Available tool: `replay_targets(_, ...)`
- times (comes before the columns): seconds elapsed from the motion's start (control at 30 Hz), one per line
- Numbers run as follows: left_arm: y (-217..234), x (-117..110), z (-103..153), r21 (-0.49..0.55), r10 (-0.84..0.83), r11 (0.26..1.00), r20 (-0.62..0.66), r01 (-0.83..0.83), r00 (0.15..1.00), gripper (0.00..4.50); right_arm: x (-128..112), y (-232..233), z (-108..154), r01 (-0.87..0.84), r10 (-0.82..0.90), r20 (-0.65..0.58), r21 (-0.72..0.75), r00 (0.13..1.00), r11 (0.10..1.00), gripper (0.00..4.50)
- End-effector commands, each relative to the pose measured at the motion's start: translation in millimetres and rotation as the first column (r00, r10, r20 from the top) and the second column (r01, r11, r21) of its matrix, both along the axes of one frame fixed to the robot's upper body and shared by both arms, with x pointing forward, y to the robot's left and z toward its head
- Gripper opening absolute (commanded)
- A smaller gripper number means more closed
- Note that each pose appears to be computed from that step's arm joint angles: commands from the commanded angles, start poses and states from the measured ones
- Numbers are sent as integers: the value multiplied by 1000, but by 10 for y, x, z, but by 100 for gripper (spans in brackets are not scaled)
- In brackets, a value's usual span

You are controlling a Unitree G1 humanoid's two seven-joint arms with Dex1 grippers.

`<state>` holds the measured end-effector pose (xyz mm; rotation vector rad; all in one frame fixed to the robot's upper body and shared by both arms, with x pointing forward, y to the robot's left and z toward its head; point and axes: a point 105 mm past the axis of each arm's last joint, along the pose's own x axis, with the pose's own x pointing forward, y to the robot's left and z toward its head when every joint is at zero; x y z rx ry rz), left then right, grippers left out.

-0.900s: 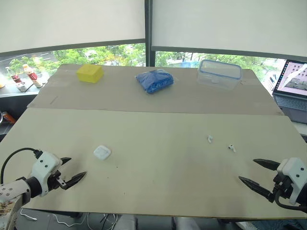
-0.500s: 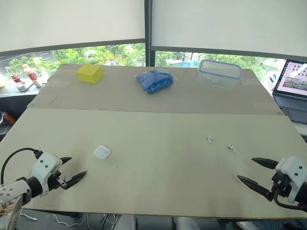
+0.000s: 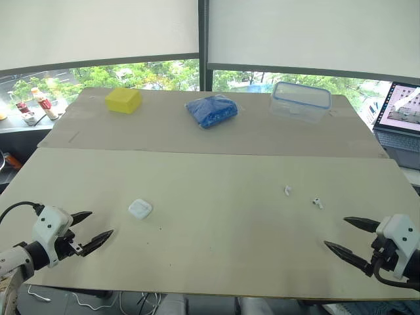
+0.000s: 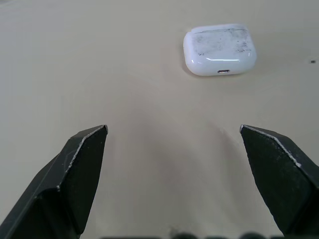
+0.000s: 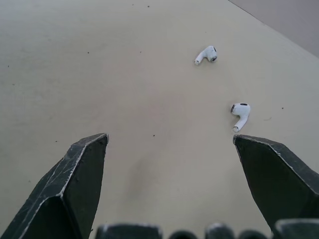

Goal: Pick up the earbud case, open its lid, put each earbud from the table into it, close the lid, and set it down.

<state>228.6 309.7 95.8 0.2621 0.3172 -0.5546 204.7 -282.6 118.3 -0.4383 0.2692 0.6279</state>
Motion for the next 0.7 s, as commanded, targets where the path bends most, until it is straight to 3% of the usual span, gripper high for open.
replay_targets(0.03, 2, -16, 140, -25, -13, 1000, 19, 14, 1000, 450, -7, -7, 92, -1, 1, 33, -14, 999, 1000, 444)
replay_targets(0.4, -238, 116, 23, -55, 7, 998, -2, -8, 1000, 450, -20, 0, 107, -1, 2, 35, -14, 999, 1000, 444)
replay_targets(0.7, -446, 307, -179, -22, -4, 1000, -25, 3, 1000, 450, -2, 495, 368, -190, 188, 49, 39, 981, 981, 444)
